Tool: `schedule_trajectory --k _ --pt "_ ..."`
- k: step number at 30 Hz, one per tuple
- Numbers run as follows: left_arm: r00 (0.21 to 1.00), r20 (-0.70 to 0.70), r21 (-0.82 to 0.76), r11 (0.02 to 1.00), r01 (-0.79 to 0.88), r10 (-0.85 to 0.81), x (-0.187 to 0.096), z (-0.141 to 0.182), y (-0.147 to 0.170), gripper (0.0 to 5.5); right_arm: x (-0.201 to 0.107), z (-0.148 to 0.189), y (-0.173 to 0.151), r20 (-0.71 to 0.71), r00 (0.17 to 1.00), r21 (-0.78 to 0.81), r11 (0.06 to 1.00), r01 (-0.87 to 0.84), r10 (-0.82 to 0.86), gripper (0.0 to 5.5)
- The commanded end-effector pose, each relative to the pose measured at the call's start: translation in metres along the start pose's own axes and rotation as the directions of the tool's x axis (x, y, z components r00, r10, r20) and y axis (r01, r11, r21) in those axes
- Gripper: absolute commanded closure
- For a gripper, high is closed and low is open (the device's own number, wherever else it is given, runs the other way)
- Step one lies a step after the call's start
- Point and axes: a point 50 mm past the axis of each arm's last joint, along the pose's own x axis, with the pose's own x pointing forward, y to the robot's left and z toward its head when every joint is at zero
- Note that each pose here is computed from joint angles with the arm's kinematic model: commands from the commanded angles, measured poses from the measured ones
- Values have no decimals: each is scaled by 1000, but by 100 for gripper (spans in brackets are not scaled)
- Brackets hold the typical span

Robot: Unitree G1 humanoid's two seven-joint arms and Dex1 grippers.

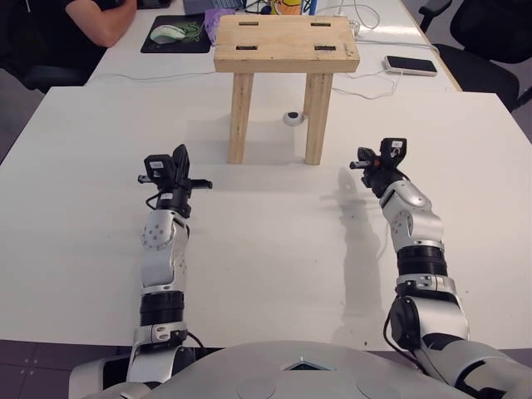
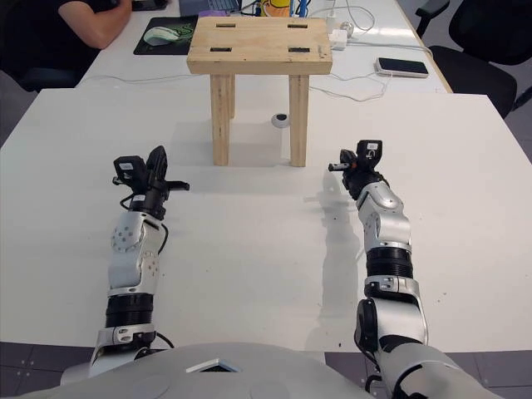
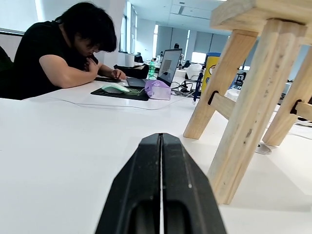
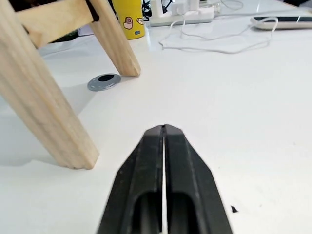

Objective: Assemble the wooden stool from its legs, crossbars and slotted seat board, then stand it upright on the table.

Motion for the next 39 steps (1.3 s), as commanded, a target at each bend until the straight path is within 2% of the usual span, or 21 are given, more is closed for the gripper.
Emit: schedule_trajectory --k 1,10,15,21,27,39 --pt "999 -36 25 1000 1 -1 2 -6 -13 549 2 6 6 49 999 -49 999 12 -9 550" --pt "998 -47 1 999 44 -44 -5 -11 -29 549 -4 -2 26 54 998 1 1000 -9 9 550" --pt "998 -35 42 997 60 -59 6 -8 -27 549 -4 -8 47 54 998 -40 999 -21 23 550" --pt "972 -70 55 972 228 -224 18 -5 -33 549 -1 -10 63 57 997 -76 996 52 -48 550" --pt "950 -81 66 950 306 -300 22 -7 -35 549 0 -13 69 62 995 -74 994 84 -79 550" --pt "954 -56 83 950 300 -296 36 -4 -30 549 8 -10 82 95 993 -64 995 70 -64 550"
